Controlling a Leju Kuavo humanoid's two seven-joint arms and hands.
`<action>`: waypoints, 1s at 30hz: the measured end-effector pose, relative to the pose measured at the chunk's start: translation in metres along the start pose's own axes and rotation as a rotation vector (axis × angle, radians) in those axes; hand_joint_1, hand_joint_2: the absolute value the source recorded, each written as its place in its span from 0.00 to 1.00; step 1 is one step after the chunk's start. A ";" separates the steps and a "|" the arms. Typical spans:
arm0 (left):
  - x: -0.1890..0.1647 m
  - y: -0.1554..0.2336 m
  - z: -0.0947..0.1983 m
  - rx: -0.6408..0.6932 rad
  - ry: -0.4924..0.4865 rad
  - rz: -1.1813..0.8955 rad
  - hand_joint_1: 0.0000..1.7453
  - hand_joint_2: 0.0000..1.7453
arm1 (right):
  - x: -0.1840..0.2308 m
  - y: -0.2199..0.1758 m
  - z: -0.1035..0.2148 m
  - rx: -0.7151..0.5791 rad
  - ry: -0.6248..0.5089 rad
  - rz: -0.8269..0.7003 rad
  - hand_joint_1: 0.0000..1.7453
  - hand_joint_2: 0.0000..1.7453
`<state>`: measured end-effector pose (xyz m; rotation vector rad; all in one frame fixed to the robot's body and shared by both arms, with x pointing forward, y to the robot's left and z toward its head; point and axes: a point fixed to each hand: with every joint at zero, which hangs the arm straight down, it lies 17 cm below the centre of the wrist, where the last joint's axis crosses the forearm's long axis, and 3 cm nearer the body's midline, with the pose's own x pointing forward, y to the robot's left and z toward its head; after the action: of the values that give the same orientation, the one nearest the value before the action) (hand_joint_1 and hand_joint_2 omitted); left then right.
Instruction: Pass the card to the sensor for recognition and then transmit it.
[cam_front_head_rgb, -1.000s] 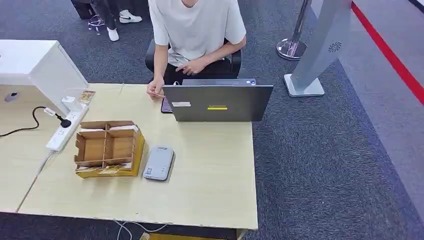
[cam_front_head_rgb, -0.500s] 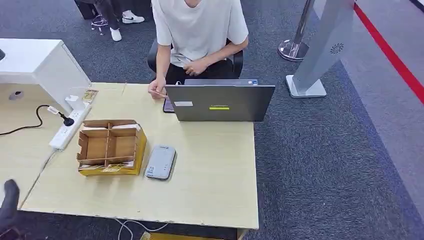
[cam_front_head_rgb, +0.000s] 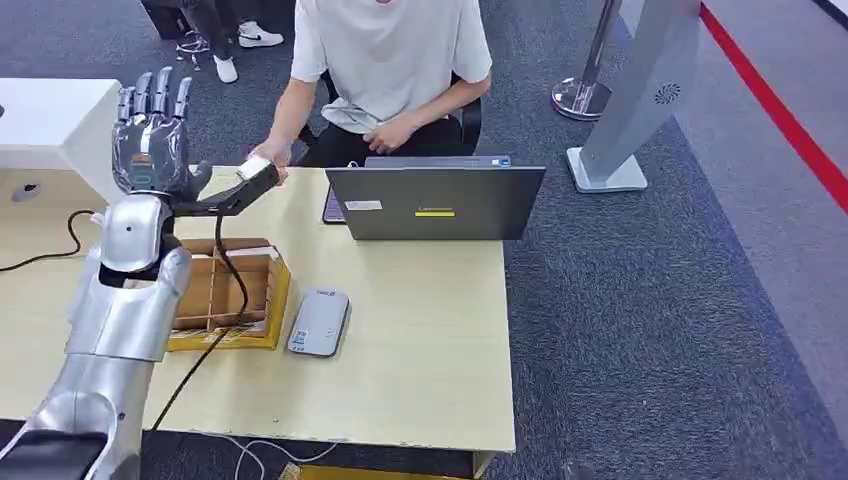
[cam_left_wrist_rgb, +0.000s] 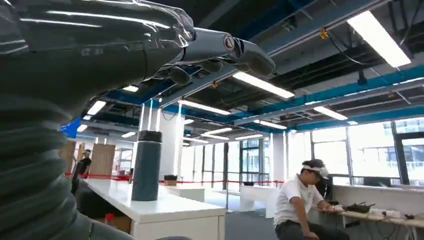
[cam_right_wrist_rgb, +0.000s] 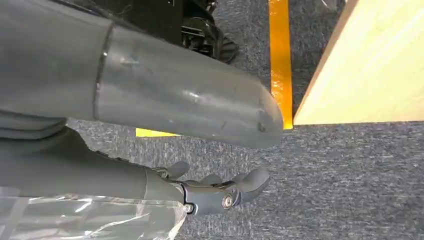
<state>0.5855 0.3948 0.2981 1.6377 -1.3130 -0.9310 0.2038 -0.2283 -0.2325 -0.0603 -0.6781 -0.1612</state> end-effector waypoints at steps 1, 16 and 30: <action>0.001 -0.001 -0.002 -0.003 -0.003 -0.007 0.00 1.00 | 0.000 0.000 0.000 -0.001 0.001 0.002 0.00 0.00; -0.009 -0.015 -0.004 -0.033 -0.008 -0.038 0.00 1.00 | -0.006 -0.003 0.002 -0.011 0.010 0.005 0.00 0.00; -0.010 -0.028 0.003 -0.073 -0.004 -0.024 1.00 1.00 | -0.009 -0.002 0.002 -0.005 0.025 0.020 0.00 0.00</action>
<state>0.5918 0.4080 0.2716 1.5998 -1.2501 -0.9863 0.1952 -0.2284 -0.2365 -0.0692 -0.6524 -0.1442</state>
